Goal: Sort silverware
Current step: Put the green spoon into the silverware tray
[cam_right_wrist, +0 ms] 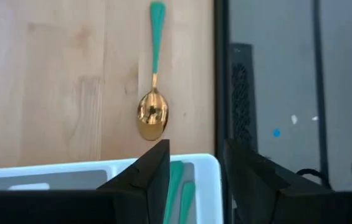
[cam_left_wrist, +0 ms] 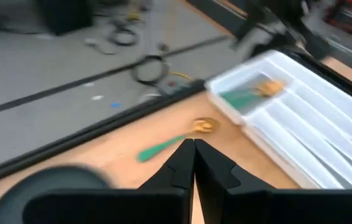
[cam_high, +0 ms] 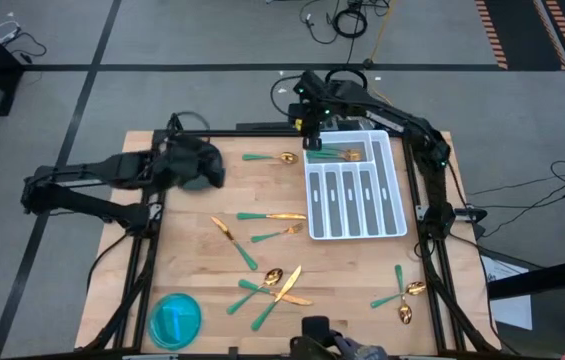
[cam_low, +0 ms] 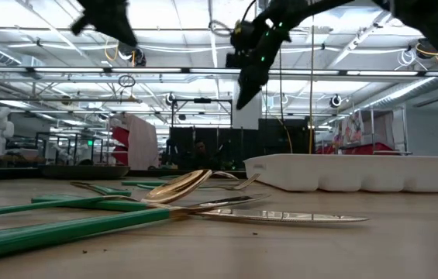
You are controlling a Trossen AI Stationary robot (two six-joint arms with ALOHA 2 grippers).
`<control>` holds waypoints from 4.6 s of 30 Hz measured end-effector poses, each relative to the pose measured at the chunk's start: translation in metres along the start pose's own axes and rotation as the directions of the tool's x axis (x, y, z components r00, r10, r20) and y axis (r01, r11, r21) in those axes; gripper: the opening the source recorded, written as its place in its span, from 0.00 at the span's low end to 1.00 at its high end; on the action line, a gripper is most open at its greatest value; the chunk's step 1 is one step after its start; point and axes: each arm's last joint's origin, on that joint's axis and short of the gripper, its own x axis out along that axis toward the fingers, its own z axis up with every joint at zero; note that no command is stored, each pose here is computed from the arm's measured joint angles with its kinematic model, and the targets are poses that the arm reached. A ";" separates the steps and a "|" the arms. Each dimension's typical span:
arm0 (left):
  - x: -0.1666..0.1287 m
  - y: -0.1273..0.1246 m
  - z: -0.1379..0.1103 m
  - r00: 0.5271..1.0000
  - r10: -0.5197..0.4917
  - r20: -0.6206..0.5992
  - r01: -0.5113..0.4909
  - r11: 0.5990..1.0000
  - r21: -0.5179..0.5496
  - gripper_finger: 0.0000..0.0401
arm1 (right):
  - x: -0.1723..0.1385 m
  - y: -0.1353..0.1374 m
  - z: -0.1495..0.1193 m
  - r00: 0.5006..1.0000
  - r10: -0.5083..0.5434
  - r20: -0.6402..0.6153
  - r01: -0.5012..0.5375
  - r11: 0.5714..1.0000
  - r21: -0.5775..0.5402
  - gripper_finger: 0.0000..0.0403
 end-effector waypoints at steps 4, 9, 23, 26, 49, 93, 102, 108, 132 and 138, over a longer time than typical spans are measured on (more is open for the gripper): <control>0.028 0.002 0.016 0.991 -0.128 -0.023 0.129 0.990 0.064 0.04 | -0.031 0.006 0.001 1.000 -0.014 0.026 0.014 1.000 0.015 0.36; 0.065 0.023 0.028 0.971 -0.219 -0.096 0.227 0.970 0.083 0.04 | -0.074 0.016 -0.004 0.999 -0.015 0.034 0.014 0.999 0.038 0.36; 0.161 0.068 0.029 0.904 -0.352 -0.244 0.392 0.910 0.139 0.07 | -0.151 0.053 -0.022 1.000 0.017 0.020 -0.019 0.994 0.107 0.36; 0.176 0.066 0.031 0.895 -0.344 -0.284 0.404 0.895 0.189 0.10 | -0.160 0.059 -0.027 1.000 0.028 0.002 -0.028 0.992 0.124 0.36; 0.236 0.053 0.047 0.790 -0.324 -0.521 0.577 0.680 0.452 0.19 | -0.199 0.092 -0.039 0.999 0.024 -0.047 -0.018 0.993 0.120 0.36; 0.333 0.043 0.026 0.842 0.031 -0.539 0.293 0.812 0.504 0.19 | -0.198 0.094 -0.043 0.994 0.054 -0.090 -0.040 0.988 0.146 0.36; 0.330 0.029 0.022 0.844 0.073 -0.532 0.257 0.815 0.519 0.19 | -0.198 0.094 -0.043 0.994 0.057 -0.089 -0.044 0.988 0.146 0.36; 0.327 0.016 0.018 0.824 -0.012 -0.566 0.411 0.701 0.584 0.19 | -0.198 0.094 -0.043 0.994 0.057 -0.089 -0.044 0.988 0.145 0.36; 0.334 0.027 0.004 0.711 -0.197 -0.676 0.596 0.679 0.429 0.62 | -0.299 0.125 -0.098 0.977 0.014 0.211 -0.077 0.953 0.294 0.36; 0.344 0.025 -0.010 0.684 -0.184 -0.706 0.597 0.697 0.397 0.62 | -0.308 0.128 -0.105 0.972 -0.002 0.236 -0.077 0.943 0.323 0.36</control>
